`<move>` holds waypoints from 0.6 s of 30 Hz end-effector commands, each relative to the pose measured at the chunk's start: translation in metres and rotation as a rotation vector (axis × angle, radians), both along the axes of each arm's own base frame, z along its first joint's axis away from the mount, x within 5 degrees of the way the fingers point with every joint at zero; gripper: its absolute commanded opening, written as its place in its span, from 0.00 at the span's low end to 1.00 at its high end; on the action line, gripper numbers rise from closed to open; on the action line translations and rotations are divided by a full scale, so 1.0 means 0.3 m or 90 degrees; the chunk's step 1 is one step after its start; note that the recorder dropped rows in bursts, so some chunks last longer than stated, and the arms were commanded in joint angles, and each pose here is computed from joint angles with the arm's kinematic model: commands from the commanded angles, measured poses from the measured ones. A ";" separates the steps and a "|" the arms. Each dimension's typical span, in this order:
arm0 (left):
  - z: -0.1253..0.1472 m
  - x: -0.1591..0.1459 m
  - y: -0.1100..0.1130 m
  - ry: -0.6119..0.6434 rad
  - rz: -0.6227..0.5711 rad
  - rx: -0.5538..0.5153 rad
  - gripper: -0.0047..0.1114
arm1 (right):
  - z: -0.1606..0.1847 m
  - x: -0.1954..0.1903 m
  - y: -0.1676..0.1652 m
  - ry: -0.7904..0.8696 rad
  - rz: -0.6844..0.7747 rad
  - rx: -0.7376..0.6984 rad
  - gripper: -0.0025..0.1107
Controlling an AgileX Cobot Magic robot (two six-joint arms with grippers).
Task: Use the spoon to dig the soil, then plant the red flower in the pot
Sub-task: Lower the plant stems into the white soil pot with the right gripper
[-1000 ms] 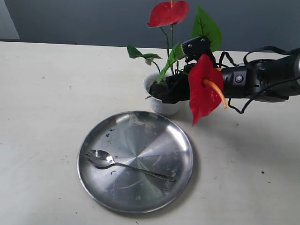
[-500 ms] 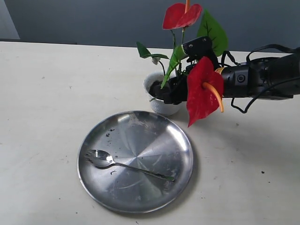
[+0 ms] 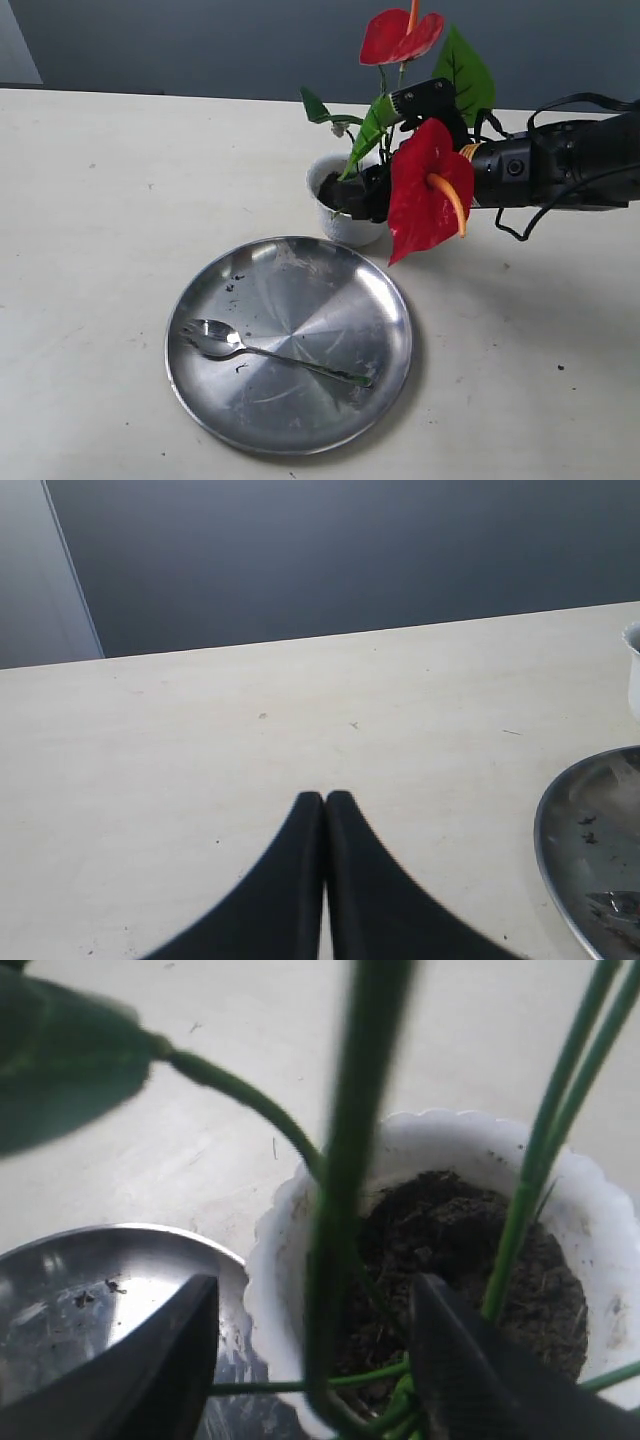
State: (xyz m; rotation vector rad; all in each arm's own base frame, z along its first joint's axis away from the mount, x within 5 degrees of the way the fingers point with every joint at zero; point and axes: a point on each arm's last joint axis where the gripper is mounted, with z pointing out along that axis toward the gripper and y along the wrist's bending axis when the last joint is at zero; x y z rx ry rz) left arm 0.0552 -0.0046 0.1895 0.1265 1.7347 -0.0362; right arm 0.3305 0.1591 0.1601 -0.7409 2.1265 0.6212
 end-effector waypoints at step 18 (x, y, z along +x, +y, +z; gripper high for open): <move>0.007 0.000 -0.001 -0.010 -0.004 -0.005 0.05 | 0.032 -0.015 -0.035 0.004 -0.033 -0.054 0.35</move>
